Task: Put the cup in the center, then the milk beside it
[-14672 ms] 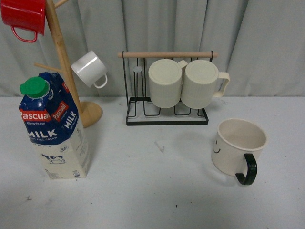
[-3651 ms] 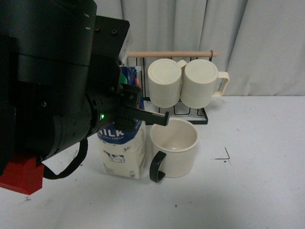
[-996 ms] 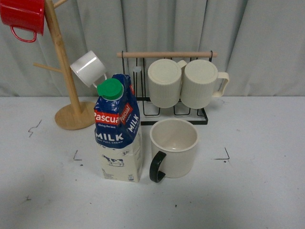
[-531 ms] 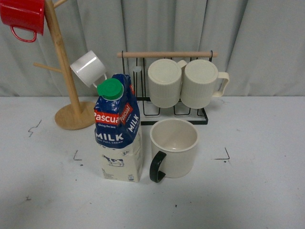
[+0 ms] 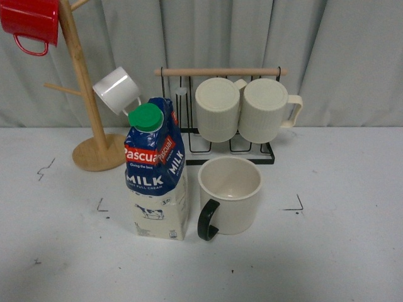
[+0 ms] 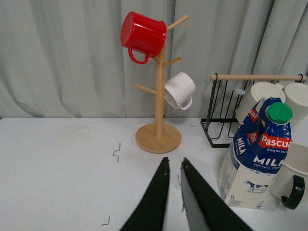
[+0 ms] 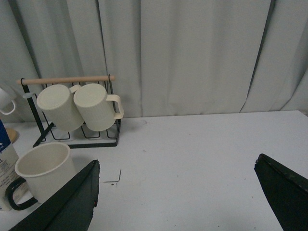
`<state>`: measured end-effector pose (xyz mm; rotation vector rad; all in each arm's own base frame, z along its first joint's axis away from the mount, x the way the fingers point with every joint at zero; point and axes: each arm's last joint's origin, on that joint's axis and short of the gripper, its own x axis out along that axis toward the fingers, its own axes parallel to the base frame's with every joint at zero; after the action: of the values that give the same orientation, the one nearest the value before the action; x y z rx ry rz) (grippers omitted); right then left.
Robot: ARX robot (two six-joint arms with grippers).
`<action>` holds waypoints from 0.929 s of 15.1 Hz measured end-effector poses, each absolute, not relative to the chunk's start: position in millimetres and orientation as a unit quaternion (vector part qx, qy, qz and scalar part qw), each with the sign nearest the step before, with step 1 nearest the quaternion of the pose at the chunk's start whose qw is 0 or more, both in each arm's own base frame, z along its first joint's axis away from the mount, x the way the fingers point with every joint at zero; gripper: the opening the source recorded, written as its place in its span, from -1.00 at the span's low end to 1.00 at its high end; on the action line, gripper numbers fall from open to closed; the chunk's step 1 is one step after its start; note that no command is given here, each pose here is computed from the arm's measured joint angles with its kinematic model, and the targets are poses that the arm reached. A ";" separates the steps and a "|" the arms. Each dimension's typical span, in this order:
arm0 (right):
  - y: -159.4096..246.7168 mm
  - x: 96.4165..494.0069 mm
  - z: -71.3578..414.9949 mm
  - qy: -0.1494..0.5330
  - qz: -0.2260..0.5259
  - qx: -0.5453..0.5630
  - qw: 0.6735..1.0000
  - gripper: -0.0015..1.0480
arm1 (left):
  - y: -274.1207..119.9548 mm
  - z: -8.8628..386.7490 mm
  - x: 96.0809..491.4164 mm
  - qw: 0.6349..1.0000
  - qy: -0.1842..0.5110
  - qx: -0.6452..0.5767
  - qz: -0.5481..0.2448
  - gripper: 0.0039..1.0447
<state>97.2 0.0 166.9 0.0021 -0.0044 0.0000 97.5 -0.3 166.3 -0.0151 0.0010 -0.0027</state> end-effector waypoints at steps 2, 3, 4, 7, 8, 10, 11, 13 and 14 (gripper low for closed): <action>0.0 97.3 166.8 -0.002 0.000 0.001 1.000 0.87 | -0.3 166.4 97.5 1.000 0.000 -0.008 -0.002 -0.36; 0.0 97.3 166.8 -0.002 0.000 0.001 1.000 0.87 | -0.3 166.4 97.5 1.000 0.000 -0.008 -0.002 -0.11; 0.0 97.3 166.8 -0.002 0.000 0.001 1.000 0.87 | -0.3 166.4 97.5 1.000 0.000 -0.008 -0.002 0.13; 0.0 97.3 166.8 -0.002 0.000 0.001 1.000 0.87 | -0.3 166.4 97.5 1.000 0.000 -0.008 -0.002 0.68; 0.0 97.2 166.9 -0.002 0.000 0.001 1.000 0.87 | -0.3 166.4 97.5 1.000 0.000 -0.007 -0.002 0.91; 0.0 97.3 166.8 -0.002 0.000 0.001 1.000 0.87 | -0.3 166.4 97.5 1.000 0.000 -0.007 -0.002 0.88; 0.0 97.3 166.8 -0.002 0.000 0.001 1.000 0.87 | -0.3 166.4 97.5 1.000 0.000 -0.007 -0.002 0.88; 0.0 97.2 166.9 -0.002 0.000 0.001 1.000 0.87 | -0.3 166.4 97.5 1.000 0.000 -0.007 -0.001 0.88; 0.0 97.3 166.8 -0.002 0.000 0.001 1.000 0.87 | -0.3 166.4 97.5 1.000 0.000 -0.007 -0.001 0.88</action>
<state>97.3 0.0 166.8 0.0021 -0.0040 -0.0004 97.5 -0.3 166.4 -0.0143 0.0006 -0.0027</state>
